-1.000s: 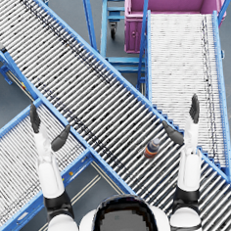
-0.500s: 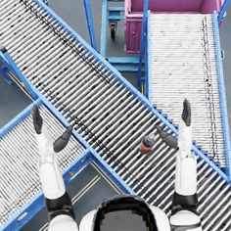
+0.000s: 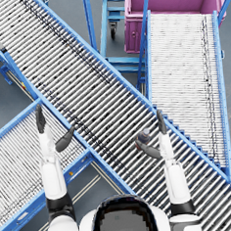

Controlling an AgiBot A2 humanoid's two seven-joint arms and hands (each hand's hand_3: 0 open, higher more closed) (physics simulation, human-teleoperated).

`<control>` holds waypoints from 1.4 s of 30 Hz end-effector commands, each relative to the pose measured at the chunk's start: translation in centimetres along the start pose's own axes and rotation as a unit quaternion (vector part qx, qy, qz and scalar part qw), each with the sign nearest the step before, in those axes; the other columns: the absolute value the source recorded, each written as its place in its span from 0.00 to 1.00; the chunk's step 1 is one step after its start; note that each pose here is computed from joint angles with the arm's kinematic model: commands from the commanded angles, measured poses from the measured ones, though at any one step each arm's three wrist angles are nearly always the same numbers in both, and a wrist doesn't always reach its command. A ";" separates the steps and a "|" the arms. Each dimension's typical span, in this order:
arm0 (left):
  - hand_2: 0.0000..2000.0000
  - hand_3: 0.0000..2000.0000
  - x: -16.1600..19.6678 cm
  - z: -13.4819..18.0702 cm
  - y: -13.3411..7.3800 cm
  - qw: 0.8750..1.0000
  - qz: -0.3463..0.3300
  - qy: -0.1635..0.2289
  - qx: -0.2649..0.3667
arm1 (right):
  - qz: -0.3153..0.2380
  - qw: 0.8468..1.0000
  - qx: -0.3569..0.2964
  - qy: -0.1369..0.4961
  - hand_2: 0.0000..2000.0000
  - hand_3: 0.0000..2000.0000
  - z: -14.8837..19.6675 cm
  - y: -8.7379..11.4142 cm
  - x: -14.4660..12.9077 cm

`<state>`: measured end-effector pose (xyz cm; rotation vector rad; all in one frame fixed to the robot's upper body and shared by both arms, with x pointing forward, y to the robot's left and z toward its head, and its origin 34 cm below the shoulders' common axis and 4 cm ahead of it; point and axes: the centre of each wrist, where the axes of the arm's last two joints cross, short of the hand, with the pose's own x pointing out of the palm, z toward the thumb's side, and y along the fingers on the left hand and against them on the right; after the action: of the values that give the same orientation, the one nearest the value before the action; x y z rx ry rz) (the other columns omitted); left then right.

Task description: Pick up the oil and place it on the left assembly line, put the cola on the right, and keep Sprite still

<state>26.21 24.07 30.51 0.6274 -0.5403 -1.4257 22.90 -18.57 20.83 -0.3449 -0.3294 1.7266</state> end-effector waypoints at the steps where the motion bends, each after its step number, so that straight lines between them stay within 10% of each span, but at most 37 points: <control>1: 0.00 0.00 -0.3 0.3 0.3 1.000 0.005 0.002 0.006 | 0.015 1.000 0.027 -0.006 0.00 0.00 -1.4 0.2 0.8; 31: 0.00 0.00 -0.5 -0.6 -0.4 1.000 0.016 -0.003 -0.012 | 0.020 0.940 0.338 -0.032 0.00 0.00 -18.2 -2.9 4.3; 32: 0.00 0.00 -0.5 -0.6 -0.4 1.000 0.017 -0.003 -0.013 | 0.024 0.937 0.346 -0.031 0.68 0.16 -18.5 -2.9 4.4; 33: 0.00 0.00 -0.7 -0.5 -0.1 1.000 0.020 -0.002 -0.009 | 0.025 0.936 0.350 -0.027 1.00 0.33 -18.7 -3.1 4.6; 37: 0.00 0.00 -0.6 -0.3 -0.1 1.000 0.019 -0.003 -0.006 | 0.012 0.939 0.344 -0.014 1.00 0.98 -18.6 -3.0 4.5; 42: 0.00 0.00 -0.4 0.3 0.0 1.000 0.014 -0.004 0.006 | -0.031 0.978 0.201 -0.054 1.00 1.00 -11.9 -6.1 2.5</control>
<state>26.10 24.47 30.08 0.5994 -0.5468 -1.4012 32.25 -13.51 7.37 0.1582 0.1358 1.7609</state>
